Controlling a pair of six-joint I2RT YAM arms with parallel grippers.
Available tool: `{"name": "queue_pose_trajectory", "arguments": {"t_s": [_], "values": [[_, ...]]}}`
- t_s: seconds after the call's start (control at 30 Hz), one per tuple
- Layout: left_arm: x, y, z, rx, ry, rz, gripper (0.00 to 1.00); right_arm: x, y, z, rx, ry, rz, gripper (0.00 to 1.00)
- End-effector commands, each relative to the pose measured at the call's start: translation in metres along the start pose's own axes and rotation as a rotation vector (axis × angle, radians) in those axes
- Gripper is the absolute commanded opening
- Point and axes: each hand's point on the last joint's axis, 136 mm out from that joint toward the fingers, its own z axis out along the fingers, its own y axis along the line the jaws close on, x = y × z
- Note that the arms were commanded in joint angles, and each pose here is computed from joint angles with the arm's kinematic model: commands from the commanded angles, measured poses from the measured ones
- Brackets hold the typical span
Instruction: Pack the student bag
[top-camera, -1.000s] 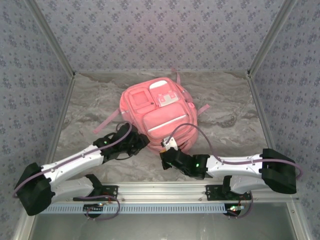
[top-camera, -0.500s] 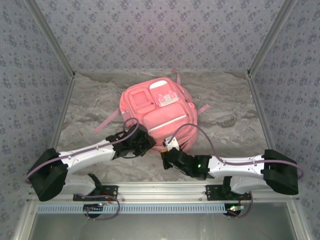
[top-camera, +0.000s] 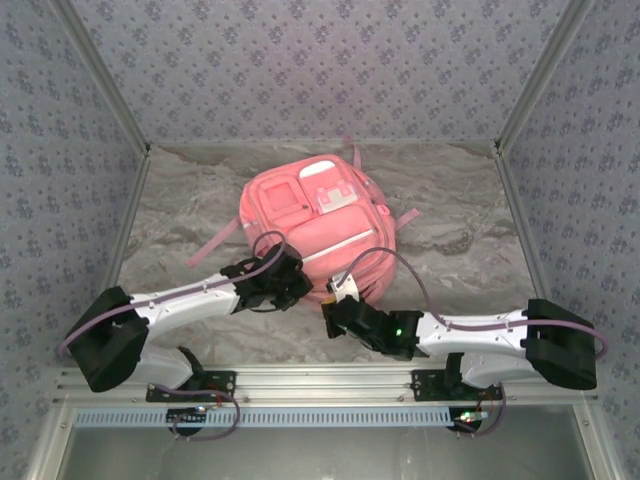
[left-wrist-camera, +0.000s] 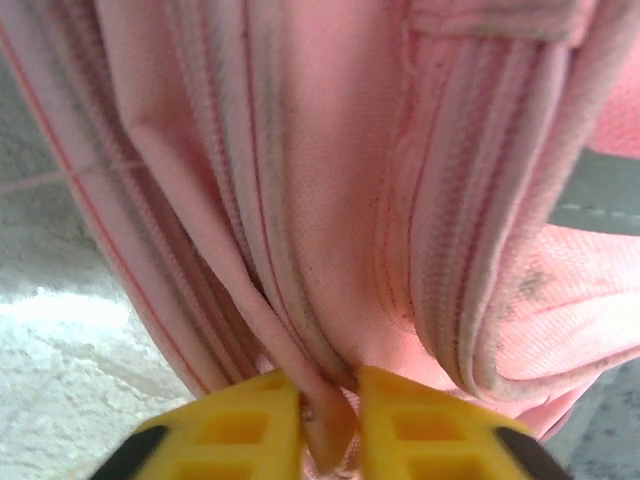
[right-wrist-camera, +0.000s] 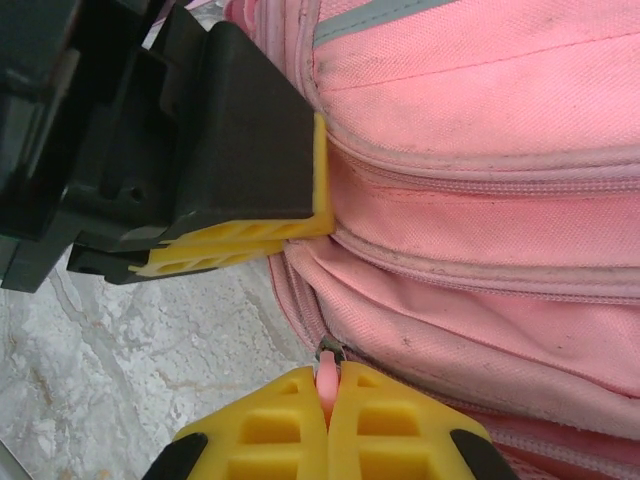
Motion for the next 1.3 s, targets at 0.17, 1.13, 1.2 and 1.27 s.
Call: {"name": "queue_pose_trajectory", "arguments": {"t_s": [0.17, 1.13, 1.2, 1.27], "values": [[-0.013, -0.017, -0.016, 0.063, -0.083, 0.049, 0.0, 0.003, -0.018, -0.009, 0.086, -0.001, -0.029, 0.0], [-0.041, -0.001, -0.053, 0.035, -0.201, 0.109, 0.0, -0.003, -0.043, -0.033, 0.174, 0.009, -0.111, 0.0], [-0.043, 0.003, -0.054, 0.032, -0.208, 0.105, 0.0, -0.003, -0.044, -0.033, 0.188, 0.01, -0.12, 0.0], [-0.045, 0.005, -0.057, 0.032, -0.216, 0.104, 0.0, -0.005, -0.044, -0.033, 0.194, 0.007, -0.127, 0.0]]}}
